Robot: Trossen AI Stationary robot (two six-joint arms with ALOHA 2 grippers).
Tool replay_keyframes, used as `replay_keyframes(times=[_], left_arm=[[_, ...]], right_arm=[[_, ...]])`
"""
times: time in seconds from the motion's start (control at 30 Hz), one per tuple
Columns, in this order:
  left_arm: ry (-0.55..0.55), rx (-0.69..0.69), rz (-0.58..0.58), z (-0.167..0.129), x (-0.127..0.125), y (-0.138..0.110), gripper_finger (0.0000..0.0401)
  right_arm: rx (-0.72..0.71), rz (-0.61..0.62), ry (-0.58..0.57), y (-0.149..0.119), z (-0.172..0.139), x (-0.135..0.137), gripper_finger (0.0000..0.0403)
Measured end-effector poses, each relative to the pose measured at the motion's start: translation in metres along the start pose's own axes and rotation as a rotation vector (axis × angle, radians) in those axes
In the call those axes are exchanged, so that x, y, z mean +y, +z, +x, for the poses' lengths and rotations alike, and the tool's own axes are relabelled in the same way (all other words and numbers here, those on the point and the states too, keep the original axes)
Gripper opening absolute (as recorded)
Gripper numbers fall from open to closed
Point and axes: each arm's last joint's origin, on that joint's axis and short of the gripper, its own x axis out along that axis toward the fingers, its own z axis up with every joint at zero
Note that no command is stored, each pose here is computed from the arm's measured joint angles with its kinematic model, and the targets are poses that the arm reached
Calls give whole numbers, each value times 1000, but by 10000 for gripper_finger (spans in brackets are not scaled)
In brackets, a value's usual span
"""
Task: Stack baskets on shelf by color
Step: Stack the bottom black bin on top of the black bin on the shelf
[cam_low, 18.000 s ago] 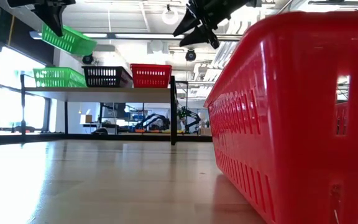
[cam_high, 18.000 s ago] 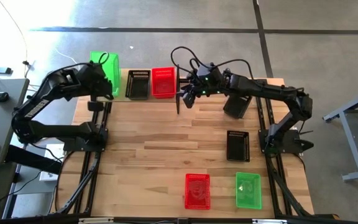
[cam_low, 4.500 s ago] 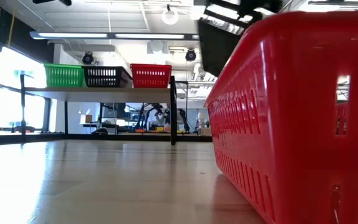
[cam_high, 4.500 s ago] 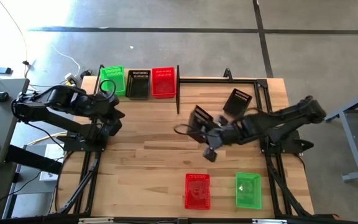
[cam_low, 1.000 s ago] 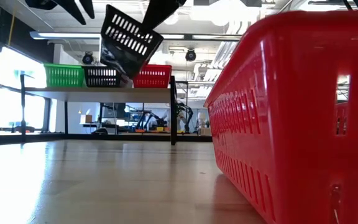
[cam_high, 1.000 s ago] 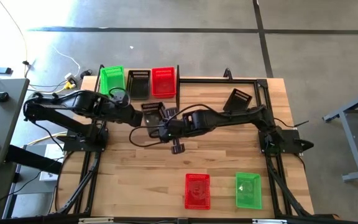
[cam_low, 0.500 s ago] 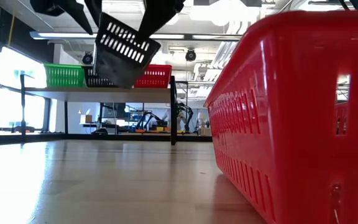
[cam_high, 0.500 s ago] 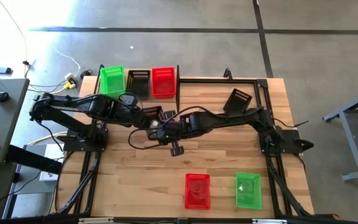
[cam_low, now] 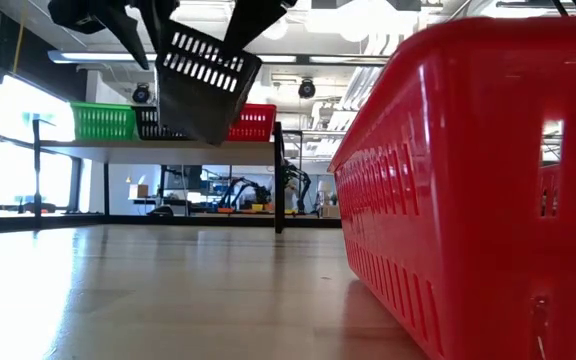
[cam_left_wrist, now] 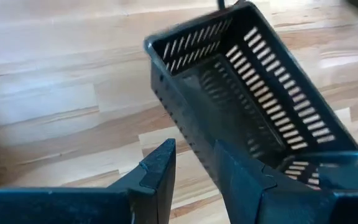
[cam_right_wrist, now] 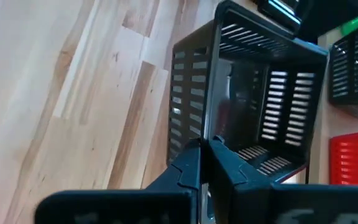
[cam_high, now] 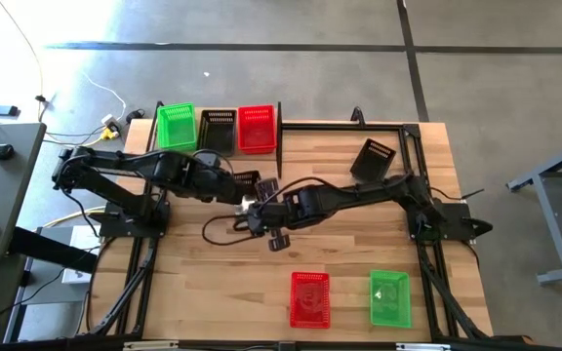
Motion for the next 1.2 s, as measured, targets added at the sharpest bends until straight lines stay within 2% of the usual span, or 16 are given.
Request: replay_keyframes(times=[0.6,0.73,0.97,1.1,1.2], left_arm=[[11,65,-55,2,-1,-1,100],[11,62,-55,2,-1,-1,78],[5,23,-32,2,-2,0,10],[7,11,-17,2,-1,-2,9],[14,8,-2,1,-1,-4,8]], right_arm=[[-5,15,-39,3,-4,8,0],[-10,14,-39,4,-5,9,0],[-19,18,-41,5,-5,9,0],[-31,28,-43,6,-5,8,4],[-46,33,-33,7,-6,8,22]])
